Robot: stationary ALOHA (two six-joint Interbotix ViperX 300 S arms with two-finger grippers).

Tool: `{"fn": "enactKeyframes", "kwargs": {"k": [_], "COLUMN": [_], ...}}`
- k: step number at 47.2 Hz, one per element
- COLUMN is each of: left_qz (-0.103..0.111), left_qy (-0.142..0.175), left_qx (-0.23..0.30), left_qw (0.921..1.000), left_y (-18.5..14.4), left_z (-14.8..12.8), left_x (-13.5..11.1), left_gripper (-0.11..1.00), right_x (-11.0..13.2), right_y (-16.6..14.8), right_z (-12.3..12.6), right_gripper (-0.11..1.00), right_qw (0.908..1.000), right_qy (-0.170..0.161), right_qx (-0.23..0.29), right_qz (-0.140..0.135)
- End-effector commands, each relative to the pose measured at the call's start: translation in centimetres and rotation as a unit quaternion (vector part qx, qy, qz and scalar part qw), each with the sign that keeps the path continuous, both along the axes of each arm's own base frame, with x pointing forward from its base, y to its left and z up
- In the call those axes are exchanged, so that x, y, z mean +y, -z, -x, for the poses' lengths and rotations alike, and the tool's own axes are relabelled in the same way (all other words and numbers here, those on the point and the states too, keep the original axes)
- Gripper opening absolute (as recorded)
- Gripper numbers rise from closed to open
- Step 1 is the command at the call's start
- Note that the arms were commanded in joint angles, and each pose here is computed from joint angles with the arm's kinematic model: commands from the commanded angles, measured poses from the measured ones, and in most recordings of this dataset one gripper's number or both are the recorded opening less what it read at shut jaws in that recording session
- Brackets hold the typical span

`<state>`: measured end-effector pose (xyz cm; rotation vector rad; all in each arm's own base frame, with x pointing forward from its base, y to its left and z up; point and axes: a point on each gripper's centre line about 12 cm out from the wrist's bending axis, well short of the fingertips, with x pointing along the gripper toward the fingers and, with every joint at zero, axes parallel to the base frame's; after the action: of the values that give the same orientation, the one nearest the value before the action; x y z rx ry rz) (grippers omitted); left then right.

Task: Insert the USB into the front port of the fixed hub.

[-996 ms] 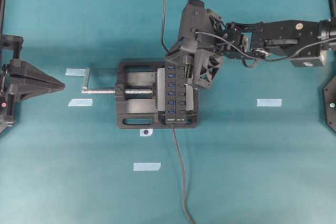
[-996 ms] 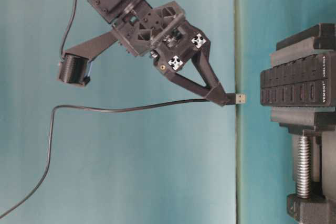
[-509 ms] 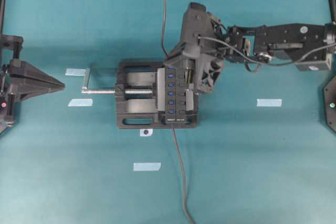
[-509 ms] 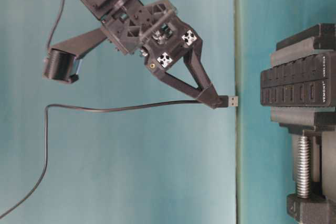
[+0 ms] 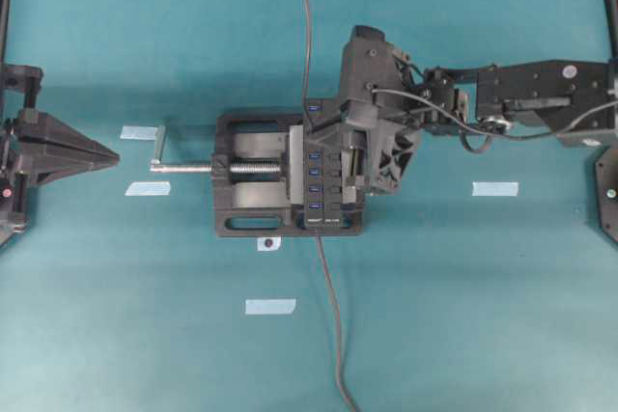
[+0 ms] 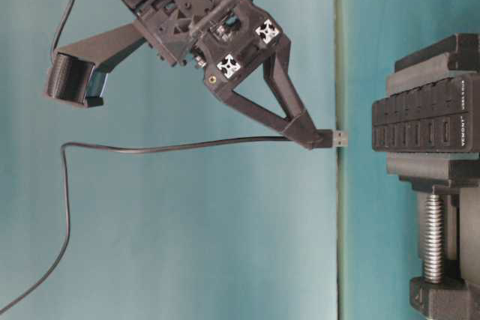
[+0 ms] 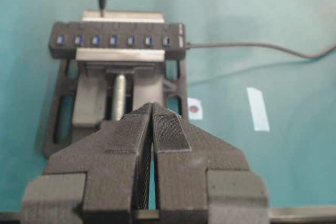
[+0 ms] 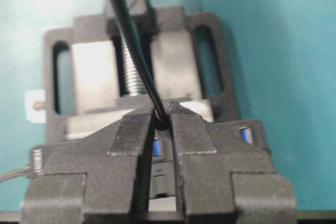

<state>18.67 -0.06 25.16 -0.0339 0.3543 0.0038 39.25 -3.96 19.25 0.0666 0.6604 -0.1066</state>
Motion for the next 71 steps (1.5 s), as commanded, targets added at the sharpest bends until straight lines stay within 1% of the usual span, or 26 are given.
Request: {"fn": "enactKeyframes", "kwargs": {"k": [1,11,24,40,56,71], "left_qz": [0.001,0.0,0.0,0.001,0.001,0.001], "left_qy": [0.0,0.001,0.001,0.0,0.0,0.0], "left_qx": [-0.005,-0.005,-0.007,-0.004,-0.007,-0.007], "left_qw": [1.0,1.0,1.0,1.0,1.0,1.0], "left_y": [-0.3,-0.4,-0.4,-0.1,-0.1,-0.1], "left_z": [-0.2,-0.2,-0.2,-0.1,-0.1,-0.1], "left_x": [0.0,0.0,0.0,0.0,0.0,0.0], "left_gripper": [0.0,0.0,0.0,0.0,0.0,0.0], "right_x": [0.7,1.5,2.2,3.4,3.9,5.0], "right_y": [-1.4,-1.0,-1.3,-0.6,-0.4,0.5], "right_z": [0.1,0.2,0.0,-0.1,-0.2,-0.3], "right_gripper": [0.06,0.06,0.06,0.06,0.06,0.06], "right_qw": [0.9997,0.9997,0.9993,0.9991,0.999,0.9987], "right_qy": [-0.004,-0.012,-0.017,-0.032,-0.035,-0.046], "right_qx": [-0.023,-0.018,-0.03,-0.022,-0.019,-0.008], "right_qz": [-0.003,-0.008,-0.012,-0.014,-0.017,-0.022]}}
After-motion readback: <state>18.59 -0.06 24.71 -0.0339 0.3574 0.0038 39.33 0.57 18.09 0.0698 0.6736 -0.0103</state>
